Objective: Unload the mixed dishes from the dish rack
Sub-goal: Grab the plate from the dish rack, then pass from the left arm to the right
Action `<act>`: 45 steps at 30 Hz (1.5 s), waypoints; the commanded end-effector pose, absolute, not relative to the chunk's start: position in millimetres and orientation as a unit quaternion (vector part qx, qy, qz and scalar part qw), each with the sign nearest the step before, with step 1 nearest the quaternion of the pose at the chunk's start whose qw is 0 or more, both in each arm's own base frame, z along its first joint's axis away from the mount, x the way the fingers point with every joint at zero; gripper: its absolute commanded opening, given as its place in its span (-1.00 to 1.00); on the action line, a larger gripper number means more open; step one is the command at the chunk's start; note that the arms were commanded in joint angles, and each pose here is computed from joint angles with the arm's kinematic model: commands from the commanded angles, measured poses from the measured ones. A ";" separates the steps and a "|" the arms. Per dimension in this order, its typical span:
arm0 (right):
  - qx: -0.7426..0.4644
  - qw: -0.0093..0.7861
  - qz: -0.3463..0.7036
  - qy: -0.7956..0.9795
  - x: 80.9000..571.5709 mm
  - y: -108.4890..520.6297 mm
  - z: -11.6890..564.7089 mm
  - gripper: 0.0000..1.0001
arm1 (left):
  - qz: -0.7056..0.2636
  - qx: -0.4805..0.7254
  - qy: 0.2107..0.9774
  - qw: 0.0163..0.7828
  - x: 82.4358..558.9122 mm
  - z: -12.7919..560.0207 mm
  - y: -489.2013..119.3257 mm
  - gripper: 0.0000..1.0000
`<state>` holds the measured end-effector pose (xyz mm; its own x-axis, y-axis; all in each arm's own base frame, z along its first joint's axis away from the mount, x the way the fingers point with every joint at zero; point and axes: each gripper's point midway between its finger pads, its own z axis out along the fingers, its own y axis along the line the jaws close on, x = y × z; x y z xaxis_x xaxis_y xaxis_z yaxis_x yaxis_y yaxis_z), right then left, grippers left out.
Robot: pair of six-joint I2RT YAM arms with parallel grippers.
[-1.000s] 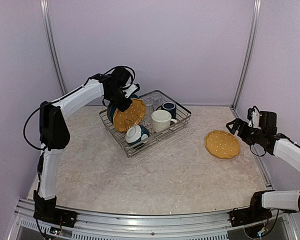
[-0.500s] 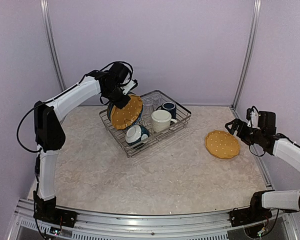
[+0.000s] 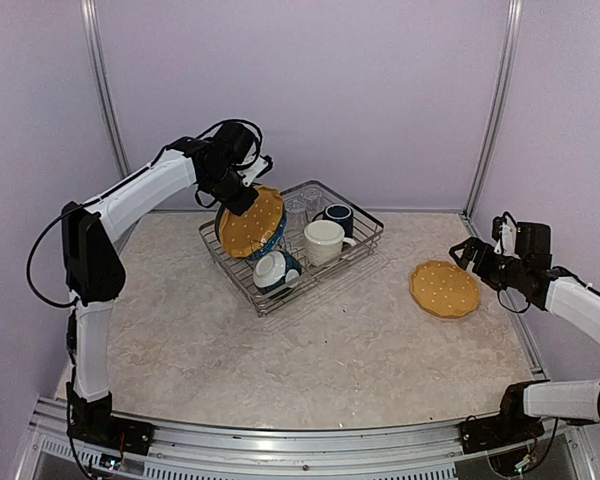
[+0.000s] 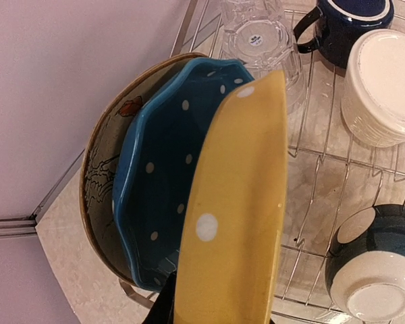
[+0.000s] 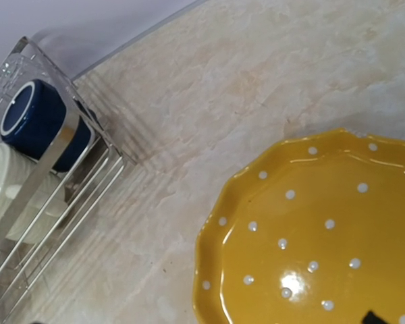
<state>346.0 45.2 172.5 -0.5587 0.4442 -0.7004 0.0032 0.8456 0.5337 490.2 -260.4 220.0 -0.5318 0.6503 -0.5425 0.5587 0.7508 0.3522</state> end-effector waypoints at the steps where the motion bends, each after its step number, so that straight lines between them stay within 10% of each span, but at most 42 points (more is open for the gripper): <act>1: 0.129 0.459 0.245 0.844 350.2 48.1 179.9 0.99 | 0.001 0.288 0.834 0.470 478.4 335.6 -270.5 -1.00; 16: 0.127 0.459 0.246 0.844 349.3 50.3 181.0 1.00 | -0.055 0.247 0.835 0.488 465.6 366.2 -269.7 -1.00; 33: 0.112 0.443 0.263 0.850 350.5 69.8 175.4 0.99 | -0.434 0.084 0.799 0.407 422.6 421.9 -234.4 -1.00; 45: 0.015 0.407 0.400 0.821 356.2 177.1 206.3 1.00 | -0.522 0.104 0.784 0.319 396.2 380.2 -288.1 -1.00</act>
<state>354.9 130.8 175.5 -0.6660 0.3542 -0.6564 -0.1663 0.7874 0.5936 411.8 -253.7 327.2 -0.8359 -0.1889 -0.5154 0.3237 0.5885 -0.7408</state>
